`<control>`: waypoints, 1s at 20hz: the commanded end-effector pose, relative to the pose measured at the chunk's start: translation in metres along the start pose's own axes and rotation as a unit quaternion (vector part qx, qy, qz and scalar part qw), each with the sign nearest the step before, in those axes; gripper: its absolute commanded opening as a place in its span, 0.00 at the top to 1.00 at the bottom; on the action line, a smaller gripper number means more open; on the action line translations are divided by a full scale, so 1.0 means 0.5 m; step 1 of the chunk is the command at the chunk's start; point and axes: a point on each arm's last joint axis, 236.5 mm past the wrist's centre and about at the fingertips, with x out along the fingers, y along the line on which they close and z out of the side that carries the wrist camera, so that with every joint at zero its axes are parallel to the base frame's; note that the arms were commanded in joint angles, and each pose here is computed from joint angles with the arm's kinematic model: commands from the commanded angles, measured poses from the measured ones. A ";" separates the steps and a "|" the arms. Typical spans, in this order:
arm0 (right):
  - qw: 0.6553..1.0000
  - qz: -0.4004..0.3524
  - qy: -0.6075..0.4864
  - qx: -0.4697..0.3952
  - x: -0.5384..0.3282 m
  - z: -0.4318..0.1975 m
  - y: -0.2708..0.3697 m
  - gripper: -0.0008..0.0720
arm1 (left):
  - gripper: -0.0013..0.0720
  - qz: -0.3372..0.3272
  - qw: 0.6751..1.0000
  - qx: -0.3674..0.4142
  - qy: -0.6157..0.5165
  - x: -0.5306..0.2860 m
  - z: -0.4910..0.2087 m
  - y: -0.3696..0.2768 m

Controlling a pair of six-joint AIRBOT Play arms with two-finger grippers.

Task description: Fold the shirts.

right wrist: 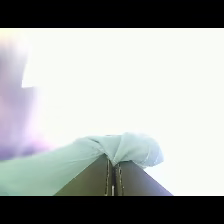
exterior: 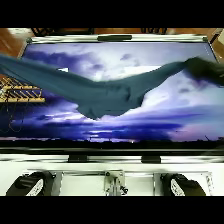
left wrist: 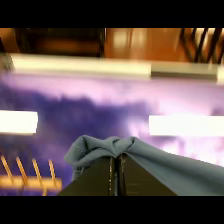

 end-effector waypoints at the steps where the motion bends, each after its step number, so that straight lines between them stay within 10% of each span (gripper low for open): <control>1: 0.977 -0.062 -0.192 -0.064 -0.298 0.158 0.055 0.89 | 0.94 -0.007 0.995 -0.017 -0.096 -0.155 0.132 0.004; 9: 0.968 -0.182 -0.166 -0.050 -0.358 0.117 -0.038 0.89 | 0.94 0.010 0.985 -0.017 0.169 -0.162 -0.156 0.016; 16: 0.962 -0.182 0.182 0.087 -0.004 -0.203 -0.228 0.89 | 0.94 -0.026 0.950 -0.081 0.300 -0.016 -0.474 -0.040; 20: 0.947 -0.084 0.164 0.265 0.234 -0.301 -0.240 0.89 | 0.94 -0.087 0.943 -0.172 0.273 0.036 -0.496 -0.115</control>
